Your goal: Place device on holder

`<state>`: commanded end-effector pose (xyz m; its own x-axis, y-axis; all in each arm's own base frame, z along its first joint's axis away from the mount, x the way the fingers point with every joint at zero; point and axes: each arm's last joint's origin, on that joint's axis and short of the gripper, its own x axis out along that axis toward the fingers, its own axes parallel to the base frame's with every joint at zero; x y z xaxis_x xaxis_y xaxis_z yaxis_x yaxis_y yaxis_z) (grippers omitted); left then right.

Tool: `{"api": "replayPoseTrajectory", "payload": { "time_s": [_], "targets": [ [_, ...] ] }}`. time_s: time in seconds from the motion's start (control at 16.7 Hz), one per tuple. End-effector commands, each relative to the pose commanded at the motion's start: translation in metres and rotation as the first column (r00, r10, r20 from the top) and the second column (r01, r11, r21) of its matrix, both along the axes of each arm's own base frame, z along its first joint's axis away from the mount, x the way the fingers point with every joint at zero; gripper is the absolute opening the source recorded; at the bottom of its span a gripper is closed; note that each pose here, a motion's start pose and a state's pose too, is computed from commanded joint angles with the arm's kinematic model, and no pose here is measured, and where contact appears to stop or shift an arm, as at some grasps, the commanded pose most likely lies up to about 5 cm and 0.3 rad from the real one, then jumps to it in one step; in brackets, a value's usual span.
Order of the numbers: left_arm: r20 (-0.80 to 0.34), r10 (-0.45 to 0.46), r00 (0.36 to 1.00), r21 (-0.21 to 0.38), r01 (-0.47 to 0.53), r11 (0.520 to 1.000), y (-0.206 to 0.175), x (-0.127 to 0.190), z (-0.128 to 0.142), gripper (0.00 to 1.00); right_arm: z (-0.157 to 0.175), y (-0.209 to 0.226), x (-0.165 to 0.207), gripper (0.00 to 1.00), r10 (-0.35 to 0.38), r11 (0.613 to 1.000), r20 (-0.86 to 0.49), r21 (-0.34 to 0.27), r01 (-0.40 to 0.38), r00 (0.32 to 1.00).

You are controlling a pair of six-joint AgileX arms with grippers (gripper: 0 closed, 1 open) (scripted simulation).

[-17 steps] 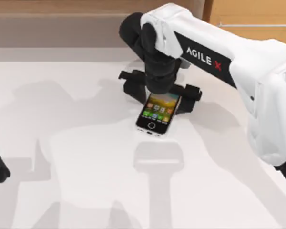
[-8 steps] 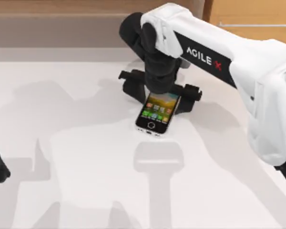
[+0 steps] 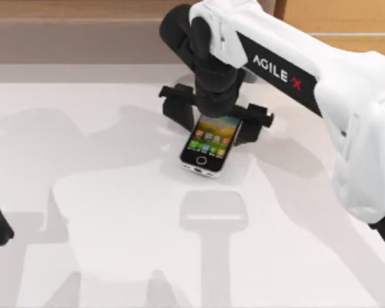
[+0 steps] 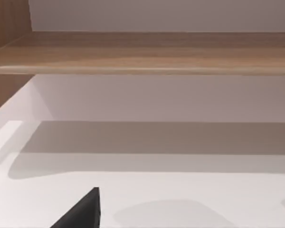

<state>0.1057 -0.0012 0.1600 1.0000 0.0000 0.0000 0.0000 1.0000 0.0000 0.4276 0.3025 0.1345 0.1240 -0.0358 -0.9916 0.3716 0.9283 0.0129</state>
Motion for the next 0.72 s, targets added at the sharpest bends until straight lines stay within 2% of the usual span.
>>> {"api": "replayPoseTrajectory", "payload": {
  "time_s": [0.18,0.36,0.54,0.72],
  "targets": [
    [0.0,0.0,1.0,0.0,0.0,1.0,0.0,0.0,0.0,1.0,0.004,0.0,0.0,0.0,0.003,1.0,0.005,0.008,-0.003,1.0],
    [0.0,0.0,1.0,0.0,0.0,1.0,0.0,0.0,0.0,1.0,0.022,-0.006,-0.003,0.0,0.041,0.998,-0.002,0.051,-0.041,0.999],
    [0.0,0.0,1.0,0.0,0.0,1.0,0.0,0.0,0.0,1.0,0.039,-0.028,-0.003,0.0,0.093,0.989,-0.033,0.121,-0.089,0.995],
    [0.0,0.0,1.0,0.0,0.0,1.0,0.0,0.0,0.0,1.0,0.06,-0.07,0.001,0.0,0.142,0.964,-0.033,0.23,-0.131,0.989]
  ]
}}
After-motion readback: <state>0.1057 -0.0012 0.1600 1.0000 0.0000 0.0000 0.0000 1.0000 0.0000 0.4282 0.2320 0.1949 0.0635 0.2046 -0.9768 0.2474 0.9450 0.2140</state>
